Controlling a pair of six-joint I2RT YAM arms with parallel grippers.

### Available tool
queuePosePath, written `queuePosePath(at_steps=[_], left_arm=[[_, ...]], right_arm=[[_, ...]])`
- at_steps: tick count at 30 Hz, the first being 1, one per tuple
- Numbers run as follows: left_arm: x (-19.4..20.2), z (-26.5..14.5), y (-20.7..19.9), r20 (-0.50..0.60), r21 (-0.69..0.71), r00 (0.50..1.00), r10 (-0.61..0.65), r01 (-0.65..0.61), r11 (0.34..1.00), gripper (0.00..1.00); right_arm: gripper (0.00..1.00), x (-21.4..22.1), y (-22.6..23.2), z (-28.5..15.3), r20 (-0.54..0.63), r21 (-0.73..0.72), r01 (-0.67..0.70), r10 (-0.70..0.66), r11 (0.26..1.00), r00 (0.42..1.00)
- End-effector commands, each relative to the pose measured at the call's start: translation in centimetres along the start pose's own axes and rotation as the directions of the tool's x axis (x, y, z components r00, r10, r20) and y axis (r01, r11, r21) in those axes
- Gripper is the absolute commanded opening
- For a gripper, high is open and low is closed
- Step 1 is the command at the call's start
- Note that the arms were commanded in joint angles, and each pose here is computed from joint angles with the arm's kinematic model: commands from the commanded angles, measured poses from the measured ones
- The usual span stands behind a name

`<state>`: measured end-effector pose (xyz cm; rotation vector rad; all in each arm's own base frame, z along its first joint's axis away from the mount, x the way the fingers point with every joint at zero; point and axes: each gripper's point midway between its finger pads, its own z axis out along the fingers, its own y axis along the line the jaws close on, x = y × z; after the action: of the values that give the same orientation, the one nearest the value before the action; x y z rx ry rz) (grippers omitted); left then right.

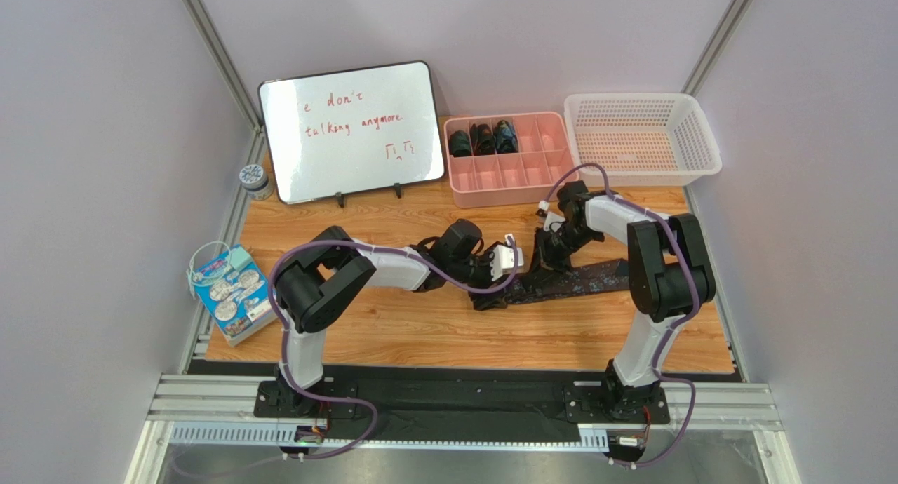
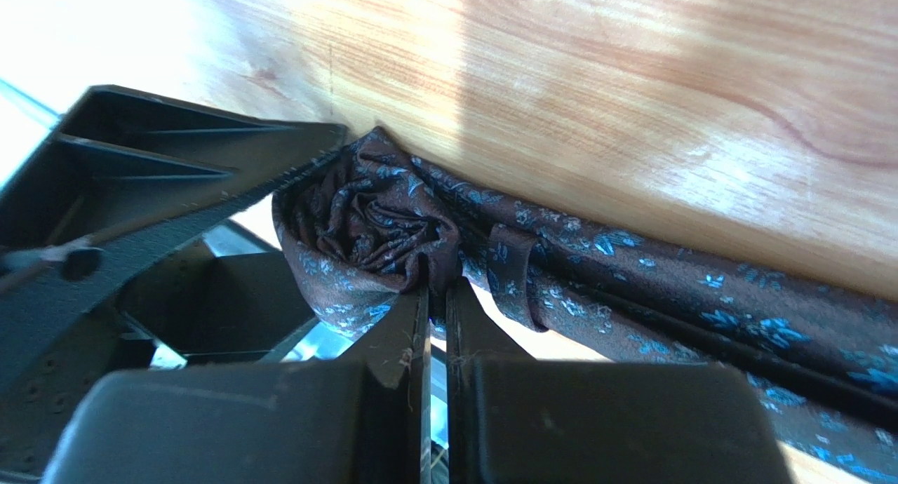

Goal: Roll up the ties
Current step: Roll the tie at the center of the board.

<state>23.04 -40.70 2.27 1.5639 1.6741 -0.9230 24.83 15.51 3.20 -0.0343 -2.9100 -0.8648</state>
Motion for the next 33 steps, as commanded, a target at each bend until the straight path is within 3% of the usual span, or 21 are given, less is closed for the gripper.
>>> queuePosePath(at_steps=[1, 7, 17, 26, 33], left_arm=[[-1.5, -0.5, 0.1, 0.075, -0.019, 0.996, -0.046, 0.048, 0.999, 0.77], [-1.7, -1.1, 0.8, 0.132, -0.076, 0.985, -0.109, 0.120, 0.990, 0.77], [-1.1, -1.8, -0.1, 0.194, -0.085, 0.980, -0.034, 0.051, 0.995, 0.76], [-4.4, -1.0, -0.5, 0.297, -0.003, 0.950, -0.091, 0.096, 0.995, 0.70], [-3.6, 0.3, -1.9, 0.276, 0.069, 0.947, -0.165, 0.152, 0.986, 0.65]], right_arm=[[0.00, -1.3, -5.5, 1.8, 0.012, 0.314, 0.054, -0.061, 0.948, 0.998], [0.00, -0.3, -5.7, 3.4, -0.062, 0.326, 0.033, -0.013, 0.945, 0.998], [0.00, 0.3, -3.9, 5.8, -0.118, 0.199, -0.014, 0.038, 0.980, 0.992], [0.00, 0.1, -3.7, 6.4, -0.110, 0.171, -0.018, 0.037, 0.985, 0.993], [0.00, -0.5, -3.7, 6.7, -0.091, 0.173, -0.023, 0.039, 0.985, 0.995]])
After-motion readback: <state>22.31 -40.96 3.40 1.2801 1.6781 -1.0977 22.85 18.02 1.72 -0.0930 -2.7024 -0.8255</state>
